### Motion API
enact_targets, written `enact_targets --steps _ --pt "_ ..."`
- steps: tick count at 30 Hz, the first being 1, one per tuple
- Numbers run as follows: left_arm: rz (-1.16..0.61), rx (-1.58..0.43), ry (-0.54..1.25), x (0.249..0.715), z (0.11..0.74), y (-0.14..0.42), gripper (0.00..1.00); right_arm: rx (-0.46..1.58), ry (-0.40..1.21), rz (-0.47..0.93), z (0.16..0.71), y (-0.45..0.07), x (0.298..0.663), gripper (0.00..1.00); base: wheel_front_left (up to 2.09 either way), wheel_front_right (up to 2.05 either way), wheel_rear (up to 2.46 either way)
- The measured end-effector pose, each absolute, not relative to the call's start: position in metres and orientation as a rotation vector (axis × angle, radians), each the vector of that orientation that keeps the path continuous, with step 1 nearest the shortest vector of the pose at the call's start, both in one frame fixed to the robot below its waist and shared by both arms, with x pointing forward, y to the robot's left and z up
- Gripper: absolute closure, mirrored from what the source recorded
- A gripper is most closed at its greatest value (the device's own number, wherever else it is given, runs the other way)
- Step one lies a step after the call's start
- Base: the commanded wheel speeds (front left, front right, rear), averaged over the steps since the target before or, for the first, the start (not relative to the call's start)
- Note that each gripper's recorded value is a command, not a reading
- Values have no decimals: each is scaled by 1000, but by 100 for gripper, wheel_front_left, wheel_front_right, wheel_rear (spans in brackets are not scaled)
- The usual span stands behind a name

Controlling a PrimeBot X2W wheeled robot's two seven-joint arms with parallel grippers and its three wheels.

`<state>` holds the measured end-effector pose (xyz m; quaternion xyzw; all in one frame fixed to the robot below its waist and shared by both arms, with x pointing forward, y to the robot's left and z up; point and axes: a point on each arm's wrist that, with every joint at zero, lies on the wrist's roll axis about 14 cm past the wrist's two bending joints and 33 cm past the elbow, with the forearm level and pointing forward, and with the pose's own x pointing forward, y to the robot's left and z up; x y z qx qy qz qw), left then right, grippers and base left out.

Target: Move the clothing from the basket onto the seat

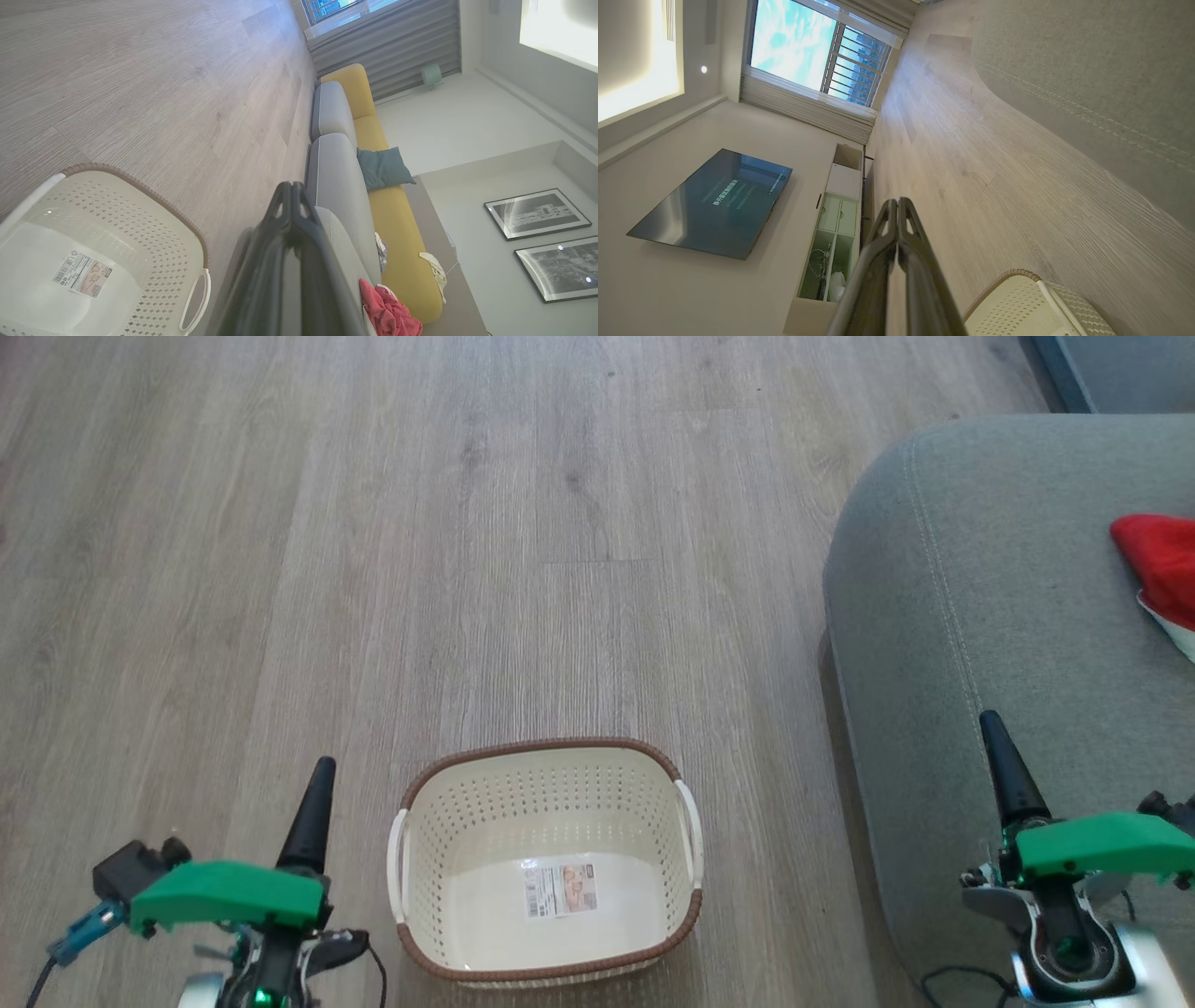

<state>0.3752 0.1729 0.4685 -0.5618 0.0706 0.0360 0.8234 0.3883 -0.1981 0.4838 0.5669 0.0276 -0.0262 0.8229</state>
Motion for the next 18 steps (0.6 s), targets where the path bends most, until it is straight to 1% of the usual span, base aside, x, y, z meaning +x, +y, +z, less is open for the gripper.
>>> enact_targets --steps 18 --pt "73 -1388 129 376 472 181 100 1391 47 -65 486 -202 385 100 0 0 0"
